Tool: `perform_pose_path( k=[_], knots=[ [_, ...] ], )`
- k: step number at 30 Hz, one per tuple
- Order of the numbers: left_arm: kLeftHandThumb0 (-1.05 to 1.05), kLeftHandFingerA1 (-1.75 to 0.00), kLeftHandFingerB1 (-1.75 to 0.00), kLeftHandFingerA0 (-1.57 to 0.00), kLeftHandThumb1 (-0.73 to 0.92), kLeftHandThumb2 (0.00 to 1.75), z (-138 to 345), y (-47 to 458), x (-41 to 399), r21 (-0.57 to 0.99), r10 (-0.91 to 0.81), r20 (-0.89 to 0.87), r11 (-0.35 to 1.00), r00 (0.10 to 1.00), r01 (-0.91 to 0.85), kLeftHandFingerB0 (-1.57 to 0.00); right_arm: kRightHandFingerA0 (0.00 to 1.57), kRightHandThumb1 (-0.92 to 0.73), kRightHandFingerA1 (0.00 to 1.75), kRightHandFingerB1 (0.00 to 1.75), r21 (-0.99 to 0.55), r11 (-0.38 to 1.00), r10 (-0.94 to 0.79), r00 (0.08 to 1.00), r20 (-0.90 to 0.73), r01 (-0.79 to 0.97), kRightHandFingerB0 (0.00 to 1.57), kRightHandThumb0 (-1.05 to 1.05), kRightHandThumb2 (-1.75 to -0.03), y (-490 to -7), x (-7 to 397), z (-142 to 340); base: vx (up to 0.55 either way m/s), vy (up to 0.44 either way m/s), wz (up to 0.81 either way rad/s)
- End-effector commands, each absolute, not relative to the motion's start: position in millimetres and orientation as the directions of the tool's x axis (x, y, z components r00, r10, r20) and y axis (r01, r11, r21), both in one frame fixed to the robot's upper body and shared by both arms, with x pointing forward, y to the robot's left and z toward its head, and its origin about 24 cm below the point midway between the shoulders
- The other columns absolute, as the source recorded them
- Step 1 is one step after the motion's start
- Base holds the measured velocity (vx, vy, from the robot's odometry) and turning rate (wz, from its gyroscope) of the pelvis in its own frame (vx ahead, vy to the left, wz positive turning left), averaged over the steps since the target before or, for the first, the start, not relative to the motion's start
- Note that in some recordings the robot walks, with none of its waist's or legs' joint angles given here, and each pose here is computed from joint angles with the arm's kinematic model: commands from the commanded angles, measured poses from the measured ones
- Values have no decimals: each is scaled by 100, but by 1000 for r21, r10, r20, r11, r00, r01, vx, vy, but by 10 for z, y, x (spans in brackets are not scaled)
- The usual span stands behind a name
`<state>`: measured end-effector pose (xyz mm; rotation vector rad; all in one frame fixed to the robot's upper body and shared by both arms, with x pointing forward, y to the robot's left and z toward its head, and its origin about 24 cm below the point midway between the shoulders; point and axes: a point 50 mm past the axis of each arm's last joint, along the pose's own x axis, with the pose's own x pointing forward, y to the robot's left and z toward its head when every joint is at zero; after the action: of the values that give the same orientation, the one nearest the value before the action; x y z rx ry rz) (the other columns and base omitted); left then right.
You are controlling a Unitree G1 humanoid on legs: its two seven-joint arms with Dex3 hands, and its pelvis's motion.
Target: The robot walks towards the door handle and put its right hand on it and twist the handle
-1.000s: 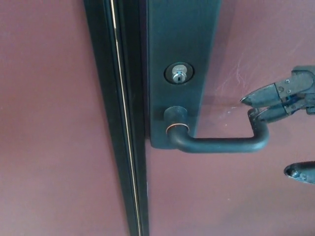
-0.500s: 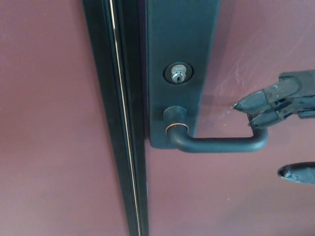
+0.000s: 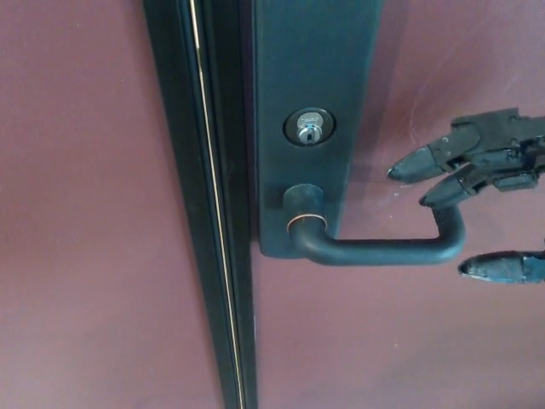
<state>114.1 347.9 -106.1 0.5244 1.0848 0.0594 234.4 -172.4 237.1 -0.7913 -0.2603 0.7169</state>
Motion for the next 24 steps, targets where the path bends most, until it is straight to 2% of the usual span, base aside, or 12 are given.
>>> perform_pose_path(
  k=[1,6,12,24],
  knots=[
    [-29,-52,-43,-76,63,58,-1065,3482,1118,442,300,-827,870,475,220,-58,51,-56,43,37,-732,472,641,761,-98,-492,43,-36,-57,-1712,2429,2309,0,0,0],
    [-29,-52,-43,-76,63,58,-1007,3471,1323,463,300,-806,857,510,227,-58,50,-56,44,38,-740,470,640,763,-91,-482,42,-33,-57,-1650,2490,2385,0,0,0],
    [-30,-51,-43,-76,63,59,-1063,3481,1144,455,306,-828,857,469,244,-58,50,-55,45,39,-723,452,658,742,-125,-522,43,-29,-56,-1572,2377,2331,0,0,0],
    [-30,-51,-44,-77,63,59,-1059,3491,1133,459,306,-829,850,468,258,-59,50,-56,44,38,-717,390,673,710,-207,-578,42,-32,-57,-1441,2437,2160,0,0,0]
  ],
)
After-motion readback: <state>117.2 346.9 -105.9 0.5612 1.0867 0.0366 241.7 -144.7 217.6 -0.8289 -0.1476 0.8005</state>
